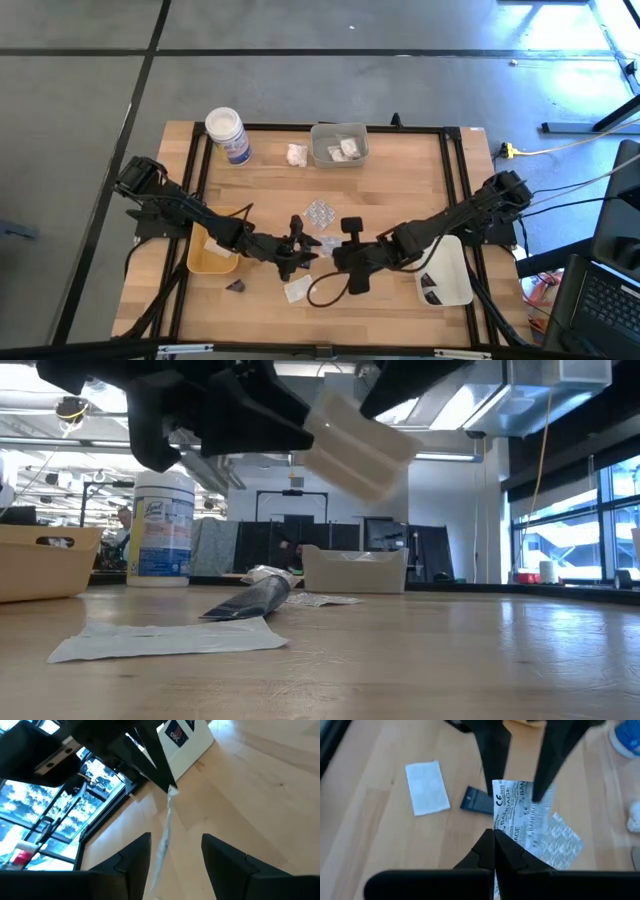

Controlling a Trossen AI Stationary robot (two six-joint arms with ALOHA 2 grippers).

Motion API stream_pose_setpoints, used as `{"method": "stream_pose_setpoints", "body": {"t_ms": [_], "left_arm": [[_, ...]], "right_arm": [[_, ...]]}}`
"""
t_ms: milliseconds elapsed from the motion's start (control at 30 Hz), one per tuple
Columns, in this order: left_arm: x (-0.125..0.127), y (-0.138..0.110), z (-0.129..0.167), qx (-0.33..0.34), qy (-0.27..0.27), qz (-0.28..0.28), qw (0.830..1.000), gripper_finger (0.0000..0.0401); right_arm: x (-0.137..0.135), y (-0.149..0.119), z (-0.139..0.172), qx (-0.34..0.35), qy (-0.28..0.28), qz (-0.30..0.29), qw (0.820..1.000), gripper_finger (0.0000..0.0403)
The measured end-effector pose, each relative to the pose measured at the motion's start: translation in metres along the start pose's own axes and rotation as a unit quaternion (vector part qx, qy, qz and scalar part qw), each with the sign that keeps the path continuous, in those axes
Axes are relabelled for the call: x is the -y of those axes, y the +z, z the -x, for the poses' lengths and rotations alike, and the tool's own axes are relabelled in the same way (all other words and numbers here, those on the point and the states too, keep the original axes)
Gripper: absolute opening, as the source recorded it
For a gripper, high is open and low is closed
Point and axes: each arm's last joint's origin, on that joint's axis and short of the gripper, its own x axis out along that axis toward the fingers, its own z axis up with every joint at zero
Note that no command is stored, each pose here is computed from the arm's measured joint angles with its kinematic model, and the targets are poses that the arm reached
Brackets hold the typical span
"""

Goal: Pick & Place Travel size toiletries
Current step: Put the white bandage pack into the yellow bin

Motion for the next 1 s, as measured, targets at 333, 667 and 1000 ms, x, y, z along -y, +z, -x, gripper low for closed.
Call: {"method": "stream_pose_setpoints", "body": {"t_ms": [333, 667, 1000], "left_arm": [[-0.001, -0.0007, 0.0, -0.011, 0.016, -0.012, 1.0, 0.0143], [-0.002, -0.0004, 0.0001, -0.016, 0.028, -0.01, 0.999, 0.003], [-0.0019, -0.0009, 0.0012, -0.037, 0.054, -0.012, 0.998, 0.0003]], "right_arm": [[0.003, 0.0041, -0.0013, 0.017, 0.0, 0.007, 1.0, 0.0], [0.0073, 0.0045, -0.0028, 0.016, -0.004, 0.004, 1.0, 0.0], [0.0077, 0.0049, 0.0037, 0.015, 0.02, -0.027, 0.999, 0.0032]]}}
